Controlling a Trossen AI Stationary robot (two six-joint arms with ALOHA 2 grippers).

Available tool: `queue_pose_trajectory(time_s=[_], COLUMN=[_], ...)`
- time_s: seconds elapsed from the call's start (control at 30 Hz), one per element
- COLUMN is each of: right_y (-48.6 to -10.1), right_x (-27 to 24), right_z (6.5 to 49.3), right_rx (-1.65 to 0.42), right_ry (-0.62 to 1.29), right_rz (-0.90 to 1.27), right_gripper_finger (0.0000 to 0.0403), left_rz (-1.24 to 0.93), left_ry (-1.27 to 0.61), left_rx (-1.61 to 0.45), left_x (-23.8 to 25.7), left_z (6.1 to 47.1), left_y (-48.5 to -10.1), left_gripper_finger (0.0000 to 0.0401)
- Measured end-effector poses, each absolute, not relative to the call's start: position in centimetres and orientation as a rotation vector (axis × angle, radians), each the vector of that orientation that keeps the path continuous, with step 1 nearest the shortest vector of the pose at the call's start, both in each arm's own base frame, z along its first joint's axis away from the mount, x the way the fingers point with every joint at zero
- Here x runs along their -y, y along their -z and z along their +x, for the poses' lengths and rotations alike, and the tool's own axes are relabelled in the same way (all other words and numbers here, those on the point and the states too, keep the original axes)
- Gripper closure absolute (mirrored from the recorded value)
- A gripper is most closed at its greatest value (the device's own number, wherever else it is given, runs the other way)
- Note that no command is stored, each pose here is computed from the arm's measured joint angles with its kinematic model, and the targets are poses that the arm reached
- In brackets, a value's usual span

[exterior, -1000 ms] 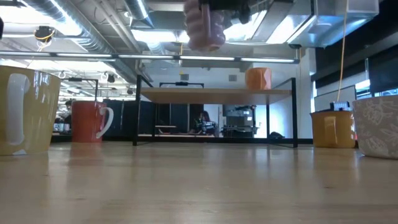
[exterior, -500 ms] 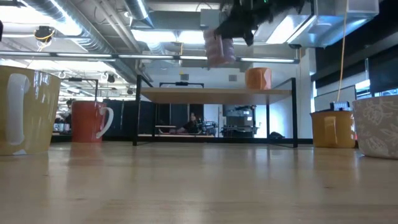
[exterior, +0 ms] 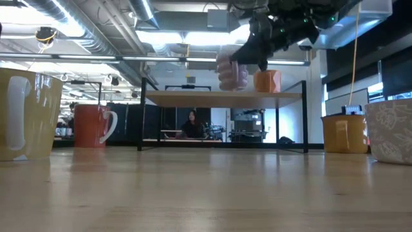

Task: Place coffee mugs
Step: Put the violet mug on the shelf

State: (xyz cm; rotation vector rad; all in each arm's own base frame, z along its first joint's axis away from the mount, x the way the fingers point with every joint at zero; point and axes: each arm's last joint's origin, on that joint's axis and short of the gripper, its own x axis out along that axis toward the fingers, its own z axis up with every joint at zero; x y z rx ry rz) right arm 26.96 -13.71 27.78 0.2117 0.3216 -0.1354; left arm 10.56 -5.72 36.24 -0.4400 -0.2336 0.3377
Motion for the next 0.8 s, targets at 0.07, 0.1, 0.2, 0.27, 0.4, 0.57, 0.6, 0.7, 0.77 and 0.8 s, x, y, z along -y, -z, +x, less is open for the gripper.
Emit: queue_pose_trajectory(time_s=[0.07, 0.1, 0.2, 0.27, 0.4, 0.57, 0.6, 0.7, 0.77, 0.8], right_y=[-27.5, -27.3, -26.6, -26.4, -26.1, -25.8, -25.8, -25.8, -25.9, -26.0], right_x=[14.1, 14.3, 15.0, 15.3, 15.8, 16.0, 16.0, 16.0, 16.0, 16.0], right_z=[26.7, 26.5, 26.0, 25.7, 25.3, 25.1, 25.1, 25.1, 25.1, 25.2], right_rx=[-0.302, -0.300, -0.315, -0.320, -0.322, -0.325, -0.325, -0.321, -0.306, -0.295], right_ry=[0.144, 0.154, 0.183, 0.201, 0.228, 0.234, 0.233, 0.229, 0.230, 0.231], right_rz=[0.220, 0.220, 0.237, 0.246, 0.256, 0.258, 0.257, 0.256, 0.265, 0.268], right_gripper_finger=[0.0372, 0.0372, 0.0373, 0.0373, 0.0373, 0.0373, 0.0373, 0.0373, 0.0373, 0.0373], left_rz=[-0.439, -0.438, -0.436, -0.434, -0.431, -0.430, -0.430, -0.430, -0.430, -0.430], left_ry=[-0.351, -0.358, -0.375, -0.377, -0.393, -0.404, -0.404, -0.403, -0.403, -0.403], left_rx=[0.237, 0.239, 0.243, 0.246, 0.251, 0.253, 0.253, 0.253, 0.253, 0.253], left_x=[5.6, 5.5, 5.3, 5.2, 5.0, 4.9, 4.8, 4.9, 4.9, 4.9], left_z=[10.6, 10.7, 10.8, 10.8, 11.0, 11.0, 11.0, 11.0, 11.0, 11.0], left_y=[-36.2, -36.3, -36.3, -36.3, -36.3, -36.3, -36.3, -36.3, -36.3, -36.3], left_gripper_finger=[0.0287, 0.0287, 0.0287, 0.0287, 0.0287, 0.0287, 0.0287, 0.0287, 0.0287, 0.0287])
